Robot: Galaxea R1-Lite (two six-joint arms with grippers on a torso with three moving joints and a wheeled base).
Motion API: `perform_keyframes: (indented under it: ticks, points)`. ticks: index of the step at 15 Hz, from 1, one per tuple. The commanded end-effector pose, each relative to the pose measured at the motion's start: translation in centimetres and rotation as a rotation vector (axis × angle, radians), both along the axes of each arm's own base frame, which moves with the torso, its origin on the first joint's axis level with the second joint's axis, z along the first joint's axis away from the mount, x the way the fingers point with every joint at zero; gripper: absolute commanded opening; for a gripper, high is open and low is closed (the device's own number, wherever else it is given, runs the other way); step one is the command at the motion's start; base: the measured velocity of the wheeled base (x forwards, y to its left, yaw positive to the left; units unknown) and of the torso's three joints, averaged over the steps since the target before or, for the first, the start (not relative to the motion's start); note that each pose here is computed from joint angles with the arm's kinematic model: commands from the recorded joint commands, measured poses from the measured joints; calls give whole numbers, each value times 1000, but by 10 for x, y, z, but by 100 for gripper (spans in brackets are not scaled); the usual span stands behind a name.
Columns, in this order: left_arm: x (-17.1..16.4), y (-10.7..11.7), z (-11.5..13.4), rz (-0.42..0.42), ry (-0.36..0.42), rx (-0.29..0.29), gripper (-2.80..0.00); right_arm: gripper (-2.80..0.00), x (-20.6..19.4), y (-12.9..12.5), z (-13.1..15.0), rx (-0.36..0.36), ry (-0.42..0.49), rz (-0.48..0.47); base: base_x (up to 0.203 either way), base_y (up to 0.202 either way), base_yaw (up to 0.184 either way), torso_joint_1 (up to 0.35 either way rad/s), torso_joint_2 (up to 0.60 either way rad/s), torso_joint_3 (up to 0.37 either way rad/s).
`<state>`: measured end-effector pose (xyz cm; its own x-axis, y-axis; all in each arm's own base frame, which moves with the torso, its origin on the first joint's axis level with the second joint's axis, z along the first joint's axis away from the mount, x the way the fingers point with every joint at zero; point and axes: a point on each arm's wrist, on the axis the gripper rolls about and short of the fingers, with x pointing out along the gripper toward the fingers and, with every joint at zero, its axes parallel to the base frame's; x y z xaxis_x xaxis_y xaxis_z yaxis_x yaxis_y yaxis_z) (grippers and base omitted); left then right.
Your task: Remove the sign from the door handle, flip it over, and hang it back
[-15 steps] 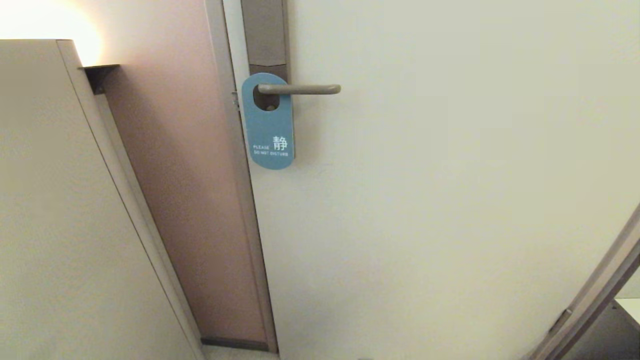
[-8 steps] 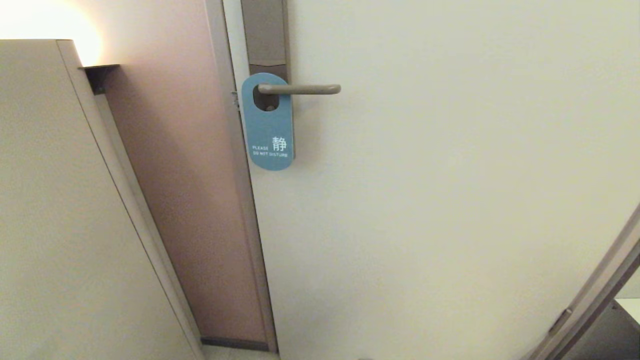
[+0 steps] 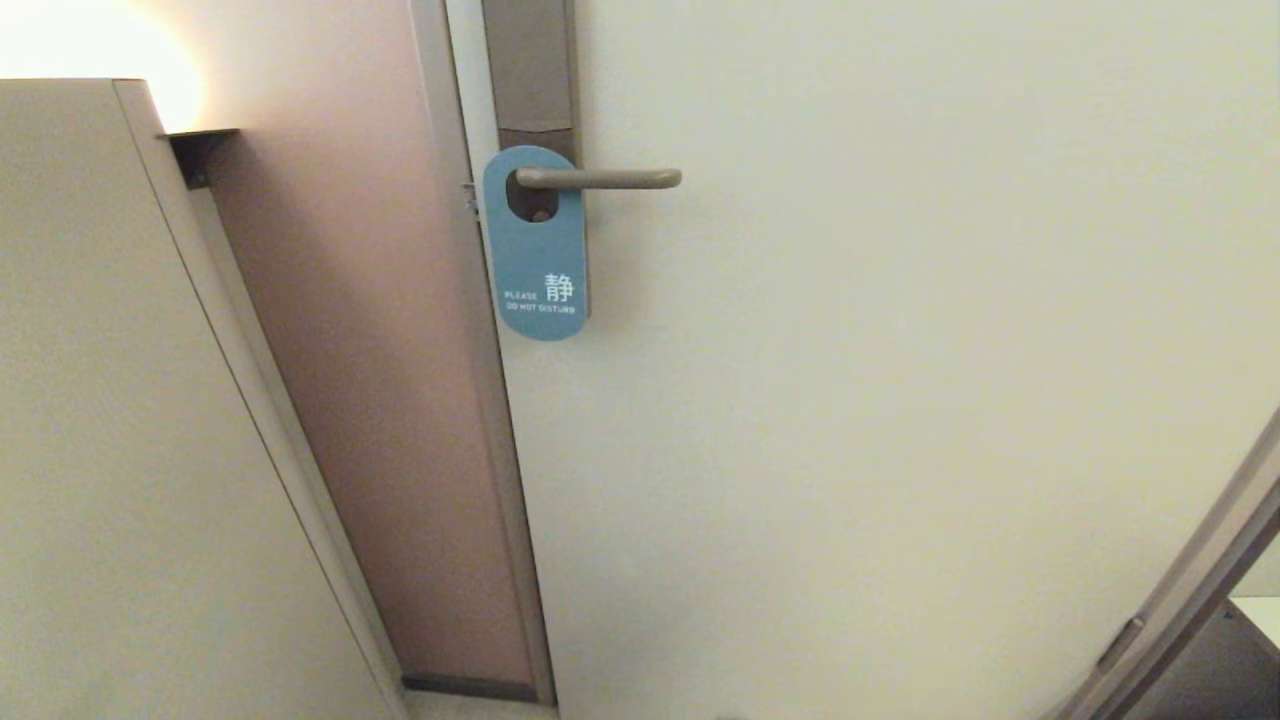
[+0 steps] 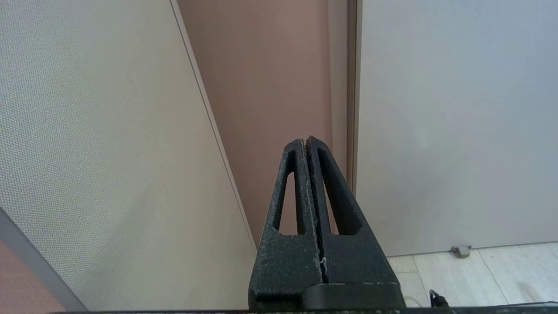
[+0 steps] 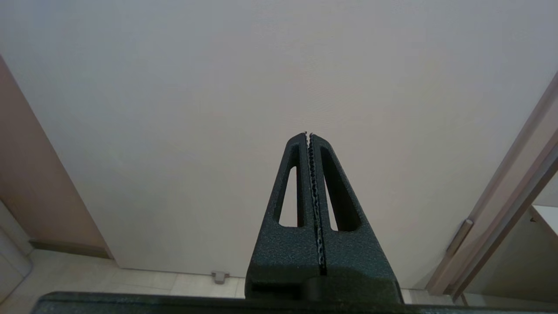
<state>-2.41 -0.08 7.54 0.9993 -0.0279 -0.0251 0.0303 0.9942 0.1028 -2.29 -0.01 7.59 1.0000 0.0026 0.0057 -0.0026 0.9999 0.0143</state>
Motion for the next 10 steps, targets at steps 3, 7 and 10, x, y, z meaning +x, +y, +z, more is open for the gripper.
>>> perform_keyframes:
  ticks: [3, 7, 10]
  points:
    - [0, 0, 0, -1, 1, 0, -280, -280, 0, 0, 0, 3, 2, -2, 0, 0, 0, 0, 0, 0]
    - [0, 0, 0, 0, 1, 0, -280, -280, 0, 0, 1, 1, 0, 1, 0, 0, 0, 0, 0, 0]
    - [0, 0, 0, 0, 1, 0, -280, -280, 0, 0, 0, 7, 1, -1, 0, 0, 0, 0, 0, 0]
